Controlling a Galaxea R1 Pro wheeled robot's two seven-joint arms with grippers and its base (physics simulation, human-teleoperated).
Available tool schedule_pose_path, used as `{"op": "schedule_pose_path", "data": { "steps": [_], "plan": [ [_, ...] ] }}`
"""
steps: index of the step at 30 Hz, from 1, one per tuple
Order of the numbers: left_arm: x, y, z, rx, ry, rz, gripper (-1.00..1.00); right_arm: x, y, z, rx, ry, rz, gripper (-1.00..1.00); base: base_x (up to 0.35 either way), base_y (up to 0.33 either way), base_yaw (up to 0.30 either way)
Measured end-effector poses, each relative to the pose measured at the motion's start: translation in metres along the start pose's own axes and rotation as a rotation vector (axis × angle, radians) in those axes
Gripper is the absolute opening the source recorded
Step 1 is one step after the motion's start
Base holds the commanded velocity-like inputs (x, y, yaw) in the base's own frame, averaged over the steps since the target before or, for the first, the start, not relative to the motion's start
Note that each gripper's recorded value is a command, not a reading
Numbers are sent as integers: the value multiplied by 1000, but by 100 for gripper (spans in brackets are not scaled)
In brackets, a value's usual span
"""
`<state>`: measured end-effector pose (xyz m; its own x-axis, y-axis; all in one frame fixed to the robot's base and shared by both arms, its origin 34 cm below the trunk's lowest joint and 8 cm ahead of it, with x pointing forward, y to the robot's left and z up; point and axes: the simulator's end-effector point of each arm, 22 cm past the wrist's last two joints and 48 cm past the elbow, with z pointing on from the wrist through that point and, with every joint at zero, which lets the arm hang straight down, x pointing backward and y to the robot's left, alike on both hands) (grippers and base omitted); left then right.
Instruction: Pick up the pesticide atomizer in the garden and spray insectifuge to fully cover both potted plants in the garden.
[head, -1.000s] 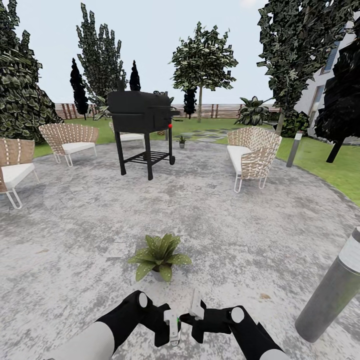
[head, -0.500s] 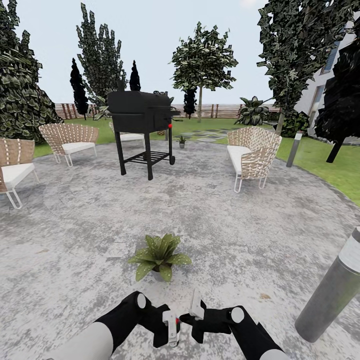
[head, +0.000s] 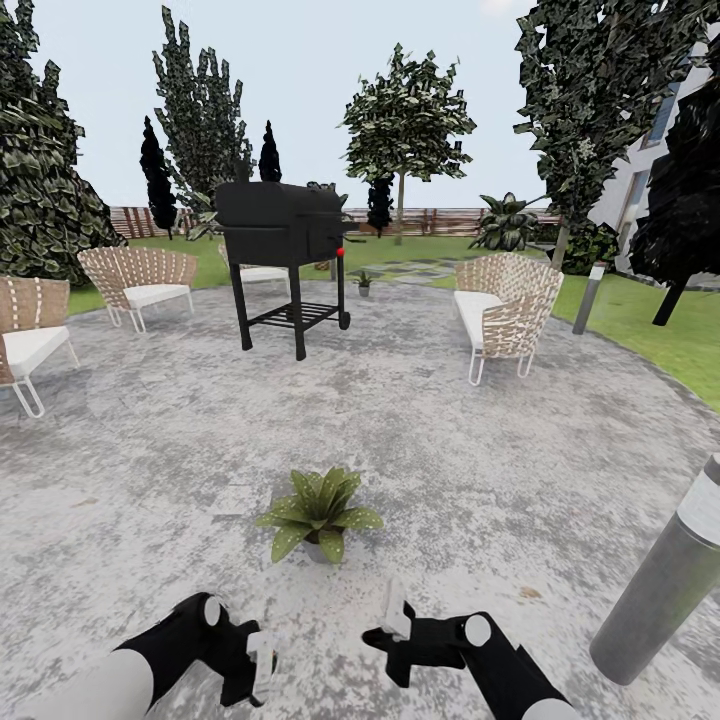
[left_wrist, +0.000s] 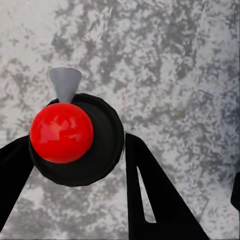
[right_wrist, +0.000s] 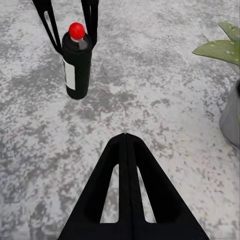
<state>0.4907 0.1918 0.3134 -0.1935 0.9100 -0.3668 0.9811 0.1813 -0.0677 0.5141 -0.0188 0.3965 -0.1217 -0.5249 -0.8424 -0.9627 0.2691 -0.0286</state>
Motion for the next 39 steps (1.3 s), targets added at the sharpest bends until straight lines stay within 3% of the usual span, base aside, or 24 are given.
{"op": "schedule_pose_path", "data": {
  "steps": [1, 5, 7, 8, 11, 12, 13, 14, 16, 17, 18, 19, 21, 23, 24, 27, 29, 34, 39],
  "plan": [
    [9, 1, -2, -2, 9, -11, -100, 1, 0, -1, 0, 2, 1, 100, 0, 0, 0],
    [48, 3, -1, -44, 53, -69, -100, 7, -3, -5, 7, 10, 4, 100, 0, 0, 0],
    [60, 11, 2, -111, 62, -111, -100, 10, -5, -7, 13, 13, 6, 100, 0, 0, 0],
    [61, 15, 4, -150, 50, -152, -100, 12, -6, -9, 17, 18, 7, 100, 0, 0, 0],
    [58, 32, 8, -279, -34, -338, -100, 36, -25, -29, 77, 55, 16, 100, 0, 0, 0],
    [57, 38, 8, -337, -83, -435, -100, 52, -38, -39, 139, 70, 48, 100, 0, 0, 0],
    [58, 45, 7, -400, -130, -527, -100, 68, -47, -48, 201, 80, 102, 100, 0, 0, 0],
    [59, 51, 4, -448, -160, -583, -100, 81, -51, -54, 244, 85, 151, 100, 0, 0, 0],
    [75, 67, -7, -600, -218, -733, -100, 126, -62, -78, 389, 113, 303, 100, 0, 0, 0],
    [91, 69, -11, -682, -231, -828, -100, 153, -66, -95, 465, 139, 374, 100, 0, 0, 0],
    [104, 67, -14, -735, -229, -895, -100, 171, -65, -106, 504, 161, 415, 100, 0, 0, 0],
    [112, 64, -15, -764, -224, -936, -100, 181, -64, -113, 528, 176, 436, 100, 0, 0, 0],
    [134, 51, -14, -818, -214, -1046, -100, 215, -70, -140, 680, 242, 470, 100, 0, 0, 0],
    [141, 46, -15, -847, -228, -1091, -100, 238, -71, -161, 839, 285, 508, 100, 0, 0, 0],
    [147, 42, -15, -860, -229, -1114, -100, 243, -69, -166, 884, 291, 525, 100, 0, 0, 0],
    [165, 34, -22, -938, -263, -1219, -100, 247, -60, -171, 983, 259, 559, 100, 0, 0, 0],
    [171, 30, -24, -963, -276, -1247, -100, 248, -59, -175, 1024, 252, 563, 100, 0, 0, 0],
    [174, 27, -24, -970, -276, -1256, -100, 249, -55, -174, 1033, 252, 568, 100, 0, 0, 0],
    [174, 27, -24, -971, -276, -1255, -100, 267, -12, -161, 975, 301, 625, 100, 0, 0, 0]
  ]
}}
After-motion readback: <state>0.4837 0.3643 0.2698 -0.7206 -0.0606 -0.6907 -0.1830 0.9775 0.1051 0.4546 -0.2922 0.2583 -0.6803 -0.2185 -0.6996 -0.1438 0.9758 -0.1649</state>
